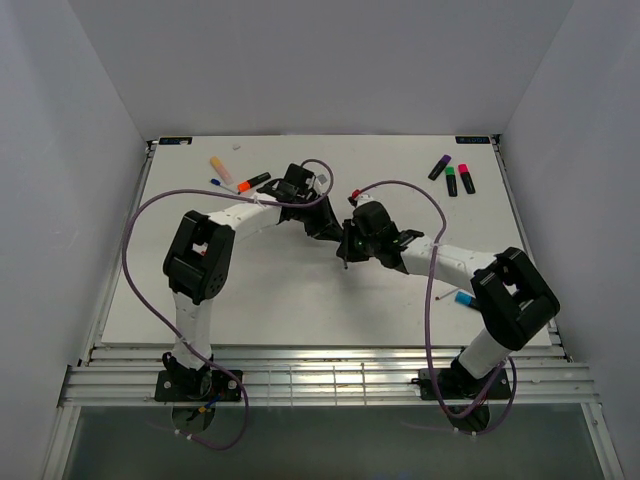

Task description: Open the pen caps

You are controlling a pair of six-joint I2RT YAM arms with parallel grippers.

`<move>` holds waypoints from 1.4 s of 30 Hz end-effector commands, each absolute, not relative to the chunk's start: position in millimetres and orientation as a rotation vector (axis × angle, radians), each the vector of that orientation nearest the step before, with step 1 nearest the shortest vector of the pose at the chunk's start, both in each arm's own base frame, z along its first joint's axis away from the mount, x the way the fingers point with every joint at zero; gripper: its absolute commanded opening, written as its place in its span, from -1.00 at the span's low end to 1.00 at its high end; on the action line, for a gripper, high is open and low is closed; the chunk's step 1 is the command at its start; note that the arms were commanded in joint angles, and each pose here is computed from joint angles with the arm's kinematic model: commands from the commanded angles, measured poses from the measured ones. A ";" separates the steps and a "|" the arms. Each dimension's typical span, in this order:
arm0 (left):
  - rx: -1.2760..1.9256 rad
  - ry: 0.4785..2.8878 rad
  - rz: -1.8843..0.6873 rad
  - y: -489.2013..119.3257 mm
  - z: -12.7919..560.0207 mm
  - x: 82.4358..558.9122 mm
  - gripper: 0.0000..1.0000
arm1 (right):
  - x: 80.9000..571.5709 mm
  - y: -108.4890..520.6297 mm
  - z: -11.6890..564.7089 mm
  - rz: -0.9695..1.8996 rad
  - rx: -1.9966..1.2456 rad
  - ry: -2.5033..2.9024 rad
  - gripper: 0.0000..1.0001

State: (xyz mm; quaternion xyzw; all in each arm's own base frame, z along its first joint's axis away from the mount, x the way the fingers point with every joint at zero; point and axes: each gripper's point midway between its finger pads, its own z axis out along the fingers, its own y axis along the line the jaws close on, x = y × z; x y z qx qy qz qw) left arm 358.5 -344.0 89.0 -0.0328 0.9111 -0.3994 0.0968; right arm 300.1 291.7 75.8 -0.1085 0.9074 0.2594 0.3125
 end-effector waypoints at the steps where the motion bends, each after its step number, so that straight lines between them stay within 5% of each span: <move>1: -0.130 2.519 -1.217 -336.6 137.7 411.1 -1.00 | 247.7 267.7 46.3 0.383 -0.441 2.524 -0.85; 11: -0.065 2.364 -1.255 -311.3 153.2 421.2 -1.00 | 236.8 288.4 93.6 0.656 -0.465 2.401 -0.85; 22: -0.075 2.480 -1.219 -318.1 126.7 416.7 -1.00 | 296.3 263.4 75.2 0.433 -0.451 2.423 -0.85; 42: 0.005 2.602 -1.174 -337.9 79.0 428.4 -1.00 | 344.1 266.3 37.1 0.440 -0.456 2.518 -0.78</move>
